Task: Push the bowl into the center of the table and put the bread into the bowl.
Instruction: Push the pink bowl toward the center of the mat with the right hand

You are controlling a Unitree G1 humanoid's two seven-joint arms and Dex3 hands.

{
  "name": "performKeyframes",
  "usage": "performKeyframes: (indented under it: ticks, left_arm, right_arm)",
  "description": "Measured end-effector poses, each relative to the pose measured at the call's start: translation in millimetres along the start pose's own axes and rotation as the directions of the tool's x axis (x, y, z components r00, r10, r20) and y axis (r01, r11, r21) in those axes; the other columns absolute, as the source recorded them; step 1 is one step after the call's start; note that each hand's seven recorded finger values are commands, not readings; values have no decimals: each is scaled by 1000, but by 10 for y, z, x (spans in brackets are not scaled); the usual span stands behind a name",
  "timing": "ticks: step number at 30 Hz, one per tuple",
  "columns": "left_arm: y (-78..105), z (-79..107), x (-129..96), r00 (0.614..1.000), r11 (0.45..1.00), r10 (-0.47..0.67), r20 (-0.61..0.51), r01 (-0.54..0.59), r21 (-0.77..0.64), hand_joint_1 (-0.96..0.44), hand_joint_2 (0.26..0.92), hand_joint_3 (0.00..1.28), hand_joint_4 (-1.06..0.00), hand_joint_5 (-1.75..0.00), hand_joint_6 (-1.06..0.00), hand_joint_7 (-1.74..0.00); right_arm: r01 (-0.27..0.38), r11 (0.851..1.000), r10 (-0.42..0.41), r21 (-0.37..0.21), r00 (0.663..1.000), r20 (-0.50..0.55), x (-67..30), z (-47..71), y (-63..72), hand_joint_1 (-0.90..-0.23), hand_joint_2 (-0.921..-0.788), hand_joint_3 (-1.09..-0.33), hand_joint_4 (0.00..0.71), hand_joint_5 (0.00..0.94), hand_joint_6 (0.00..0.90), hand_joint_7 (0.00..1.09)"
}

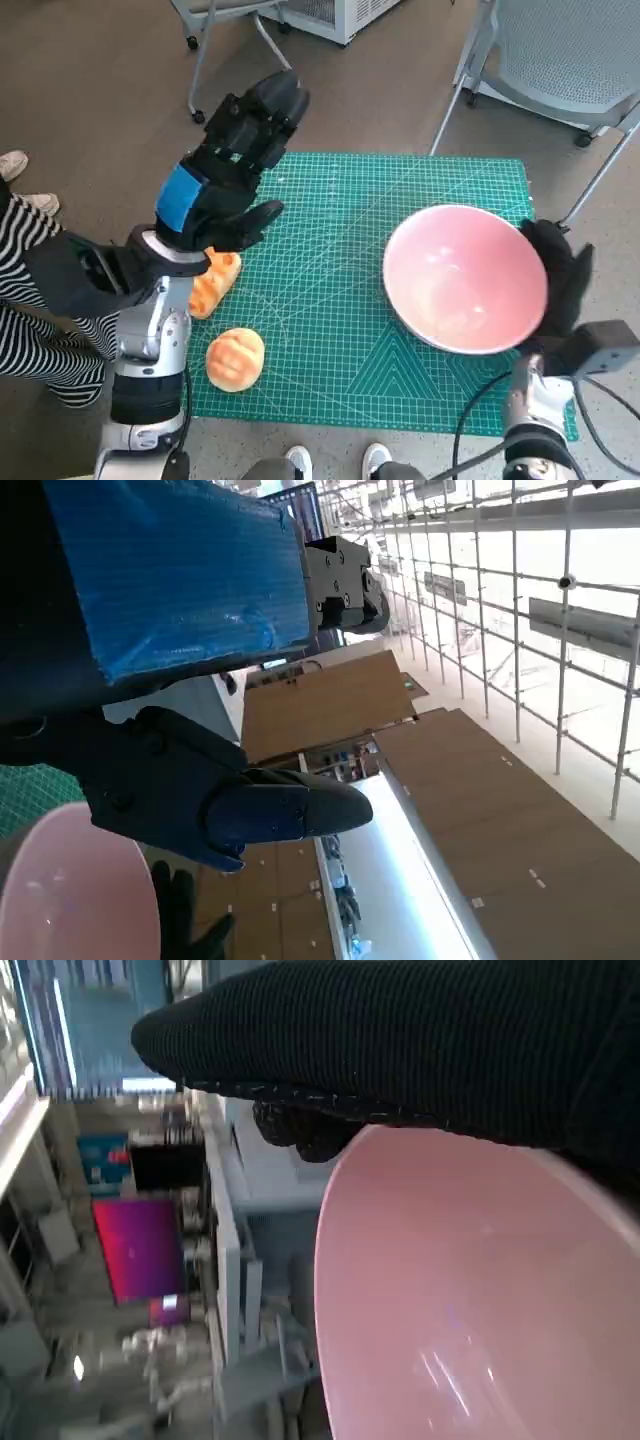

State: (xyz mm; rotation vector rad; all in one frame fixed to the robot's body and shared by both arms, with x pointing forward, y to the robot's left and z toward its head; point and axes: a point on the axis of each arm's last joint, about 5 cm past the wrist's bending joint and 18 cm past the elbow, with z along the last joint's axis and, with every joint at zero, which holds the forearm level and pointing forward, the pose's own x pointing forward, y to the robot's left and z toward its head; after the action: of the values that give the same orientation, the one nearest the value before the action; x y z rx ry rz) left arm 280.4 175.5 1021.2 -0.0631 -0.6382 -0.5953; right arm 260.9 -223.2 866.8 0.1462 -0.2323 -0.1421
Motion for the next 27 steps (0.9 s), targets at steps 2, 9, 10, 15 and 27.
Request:
performKeyframes:
  ticks: [2, 9, 10, 15, 27]
  left_arm:
    - [6, 1, -8, 1000, 1000, 3, 0, -3, 2, -649, 921, 335, -1, -5, 1, -408]
    - [12, 2, -29, 1000, 1000, 9, 7, -10, 13, -650, 921, 328, -5, -6, 1, -428]
    - [13, 1, -32, 1000, 1000, 11, 8, -11, 14, -650, 921, 327, -5, -6, 1, -429]
    - [12, -4, -47, 1000, 1000, 16, 6, -17, 20, -650, 921, 324, -9, -8, 1, -432]
    - [19, -3, -62, 999, 998, 35, 5, -35, 42, -655, 921, 318, -18, -11, 1, -435]
  right_arm:
    - [-20, 1000, 20, 3, 1000, 4, 20, 4, 39, -613, -921, -852, 135, 8, 74, 468]
    - [-70, 997, 70, 23, 997, 12, 64, 4, 169, -615, -921, -850, 134, 6, 71, 470]
    - [-79, 996, 79, 28, 997, 14, 74, 4, 197, -613, -921, -851, 135, 6, 70, 470]
    - [-115, 992, 114, 51, 993, 23, 133, 20, 327, -612, -921, -857, 133, 5, 63, 472]
    - [-197, 974, 195, 110, 980, 23, 260, 59, 613, -626, -921, -854, 119, 1, 41, 480]
